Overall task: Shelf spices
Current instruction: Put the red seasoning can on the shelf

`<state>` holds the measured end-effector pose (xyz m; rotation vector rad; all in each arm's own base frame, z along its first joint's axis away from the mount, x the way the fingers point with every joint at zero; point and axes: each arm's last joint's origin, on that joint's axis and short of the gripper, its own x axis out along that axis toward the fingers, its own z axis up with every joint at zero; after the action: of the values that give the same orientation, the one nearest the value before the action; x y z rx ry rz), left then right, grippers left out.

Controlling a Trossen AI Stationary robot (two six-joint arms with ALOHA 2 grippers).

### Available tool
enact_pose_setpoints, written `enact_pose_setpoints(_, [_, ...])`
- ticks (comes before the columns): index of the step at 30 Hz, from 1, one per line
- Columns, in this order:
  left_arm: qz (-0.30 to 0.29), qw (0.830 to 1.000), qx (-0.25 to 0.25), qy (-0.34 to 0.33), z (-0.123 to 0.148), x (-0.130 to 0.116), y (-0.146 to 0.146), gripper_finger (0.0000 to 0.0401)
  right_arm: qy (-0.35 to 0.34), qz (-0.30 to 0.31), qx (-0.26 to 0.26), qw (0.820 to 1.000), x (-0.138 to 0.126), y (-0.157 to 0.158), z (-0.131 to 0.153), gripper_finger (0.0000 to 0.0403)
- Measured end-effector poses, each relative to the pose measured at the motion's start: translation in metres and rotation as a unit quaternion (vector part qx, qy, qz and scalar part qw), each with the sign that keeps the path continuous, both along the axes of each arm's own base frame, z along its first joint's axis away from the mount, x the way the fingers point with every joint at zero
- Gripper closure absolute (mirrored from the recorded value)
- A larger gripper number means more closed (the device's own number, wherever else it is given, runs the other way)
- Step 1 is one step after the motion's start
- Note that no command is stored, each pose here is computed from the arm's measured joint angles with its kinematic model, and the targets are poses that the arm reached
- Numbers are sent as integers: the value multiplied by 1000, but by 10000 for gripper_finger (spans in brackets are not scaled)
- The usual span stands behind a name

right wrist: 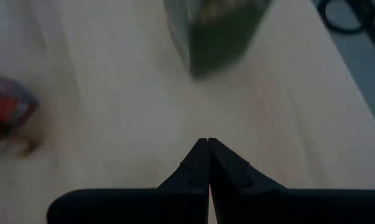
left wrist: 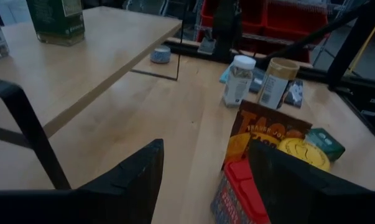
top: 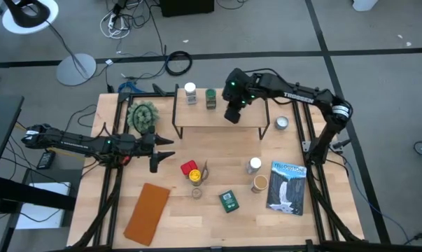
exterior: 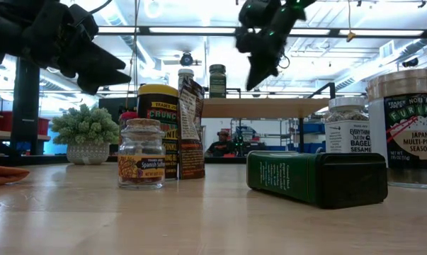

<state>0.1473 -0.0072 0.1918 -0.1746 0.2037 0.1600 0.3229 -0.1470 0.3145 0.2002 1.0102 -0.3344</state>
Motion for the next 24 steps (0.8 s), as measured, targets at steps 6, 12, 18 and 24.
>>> enact_pose_setpoints(6, [0,1000,-2,3,-1,0,0,162,2,9,8,1000,-32,35,24,403])
enact_pose_setpoints(12, [0,1000,-1,3,-1,0,0,162,-53,23,19,998,-69,83,34,403])
enact_pose_setpoints(18, [0,1000,-1,3,-1,0,0,162,-99,28,44,994,-101,132,15,403])
enact_pose_setpoints(24, [0,1000,-1,3,-1,0,0,162,-117,32,65,991,-120,174,-10,403])
